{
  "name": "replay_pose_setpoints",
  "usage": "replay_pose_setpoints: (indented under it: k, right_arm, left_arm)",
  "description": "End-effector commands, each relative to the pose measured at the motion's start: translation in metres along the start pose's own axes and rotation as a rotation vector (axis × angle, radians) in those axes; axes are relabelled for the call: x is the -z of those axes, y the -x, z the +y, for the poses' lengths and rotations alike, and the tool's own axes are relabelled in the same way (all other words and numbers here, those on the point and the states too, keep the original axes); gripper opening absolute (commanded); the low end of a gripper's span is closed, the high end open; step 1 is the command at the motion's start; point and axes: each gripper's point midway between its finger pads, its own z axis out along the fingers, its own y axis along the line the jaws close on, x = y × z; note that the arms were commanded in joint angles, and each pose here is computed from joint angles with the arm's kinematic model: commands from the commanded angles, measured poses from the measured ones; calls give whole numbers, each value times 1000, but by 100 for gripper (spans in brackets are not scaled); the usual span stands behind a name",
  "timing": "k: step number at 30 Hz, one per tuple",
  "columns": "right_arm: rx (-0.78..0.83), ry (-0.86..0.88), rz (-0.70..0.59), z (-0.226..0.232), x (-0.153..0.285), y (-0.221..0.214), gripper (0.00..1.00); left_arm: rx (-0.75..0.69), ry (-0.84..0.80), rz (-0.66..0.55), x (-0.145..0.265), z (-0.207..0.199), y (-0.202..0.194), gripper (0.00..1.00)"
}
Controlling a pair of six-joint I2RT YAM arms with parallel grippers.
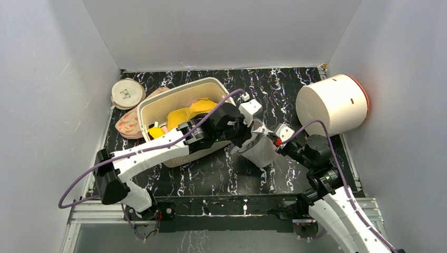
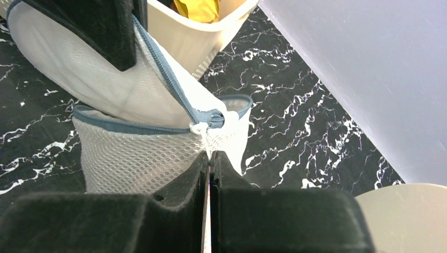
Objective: Unzip the laundry bag and remove the bra
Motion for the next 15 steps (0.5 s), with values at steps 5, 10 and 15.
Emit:
replay_pose_setpoints:
  k: [5, 10, 15]
  right_arm:
    - [-1, -97, 43, -20, 0, -7, 0]
    - [-4, -74, 46, -16, -3, -8, 0]
    - [-7, -64, 28, -14, -4, -7, 21]
  left_arm:
    - [-18, -17, -66, 58, 1, 8, 0]
    - [-24, -33, -74, 65, -1, 7, 0]
    - [48, 23, -48, 53, 4, 11, 0]
